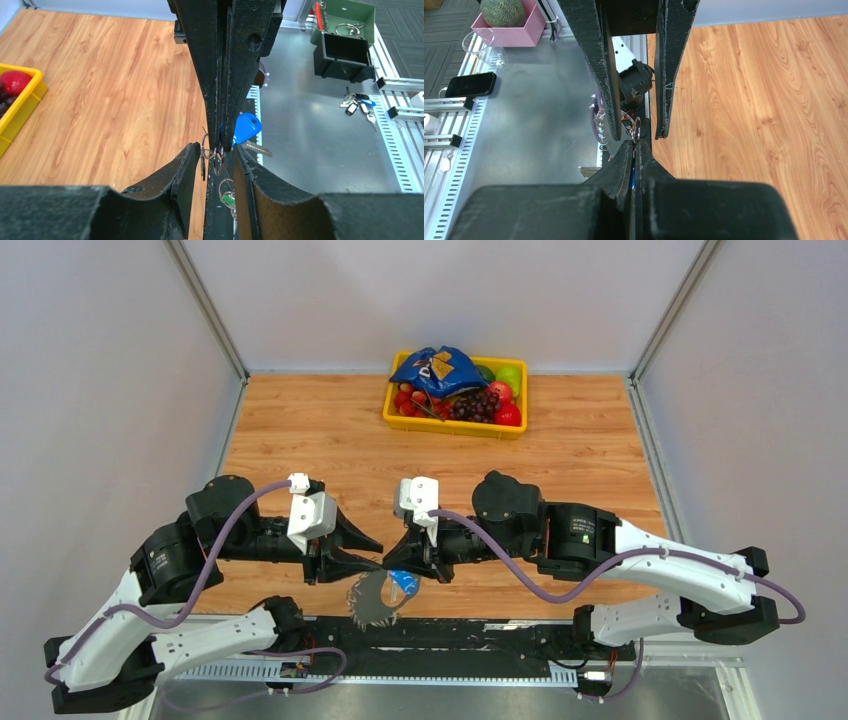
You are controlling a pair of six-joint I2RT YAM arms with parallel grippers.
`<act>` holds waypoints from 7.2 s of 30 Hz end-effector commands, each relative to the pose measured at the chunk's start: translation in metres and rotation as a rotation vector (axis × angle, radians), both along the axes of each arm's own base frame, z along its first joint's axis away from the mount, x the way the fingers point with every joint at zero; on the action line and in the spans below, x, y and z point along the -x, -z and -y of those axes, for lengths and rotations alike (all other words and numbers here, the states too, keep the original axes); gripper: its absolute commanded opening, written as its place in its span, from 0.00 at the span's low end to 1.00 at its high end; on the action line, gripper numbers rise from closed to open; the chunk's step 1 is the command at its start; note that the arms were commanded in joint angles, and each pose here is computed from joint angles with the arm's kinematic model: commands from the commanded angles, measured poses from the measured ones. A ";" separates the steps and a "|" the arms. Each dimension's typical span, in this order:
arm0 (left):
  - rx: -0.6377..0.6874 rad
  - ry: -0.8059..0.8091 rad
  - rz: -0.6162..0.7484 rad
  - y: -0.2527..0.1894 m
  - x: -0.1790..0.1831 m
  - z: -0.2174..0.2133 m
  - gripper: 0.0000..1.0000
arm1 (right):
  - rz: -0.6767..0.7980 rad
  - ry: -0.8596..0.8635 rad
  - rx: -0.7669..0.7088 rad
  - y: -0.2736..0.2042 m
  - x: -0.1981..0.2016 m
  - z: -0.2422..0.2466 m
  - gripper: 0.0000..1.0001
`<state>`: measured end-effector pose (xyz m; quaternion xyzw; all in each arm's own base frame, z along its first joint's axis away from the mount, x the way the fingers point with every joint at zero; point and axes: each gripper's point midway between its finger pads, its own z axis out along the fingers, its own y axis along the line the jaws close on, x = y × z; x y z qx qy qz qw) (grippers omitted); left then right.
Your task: Put the keys on the keyring
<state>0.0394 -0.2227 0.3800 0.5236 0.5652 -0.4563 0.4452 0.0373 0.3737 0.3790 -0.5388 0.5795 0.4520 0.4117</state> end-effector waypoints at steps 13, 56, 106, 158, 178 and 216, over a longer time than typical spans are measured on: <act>0.021 0.025 0.028 -0.011 0.001 0.003 0.20 | 0.008 0.025 -0.094 -0.031 -0.003 0.002 0.00; 0.445 0.050 0.110 -0.066 0.017 -0.003 0.00 | 0.310 -0.059 -0.348 -0.059 0.003 0.030 0.41; 0.482 0.113 0.126 -0.068 0.033 -0.012 0.00 | 0.254 -0.176 -0.403 -0.079 0.022 0.007 0.30; 0.572 0.103 0.153 -0.087 0.036 -0.020 0.00 | 0.162 -0.108 -0.332 -0.030 0.011 -0.006 0.21; 0.817 -0.093 0.093 -0.100 0.005 -0.033 0.00 | 0.206 -0.040 -0.457 -0.088 0.007 0.019 0.33; 0.903 -0.153 0.096 -0.106 -0.005 -0.041 0.00 | 0.173 0.071 -0.600 -0.129 -0.005 0.002 0.26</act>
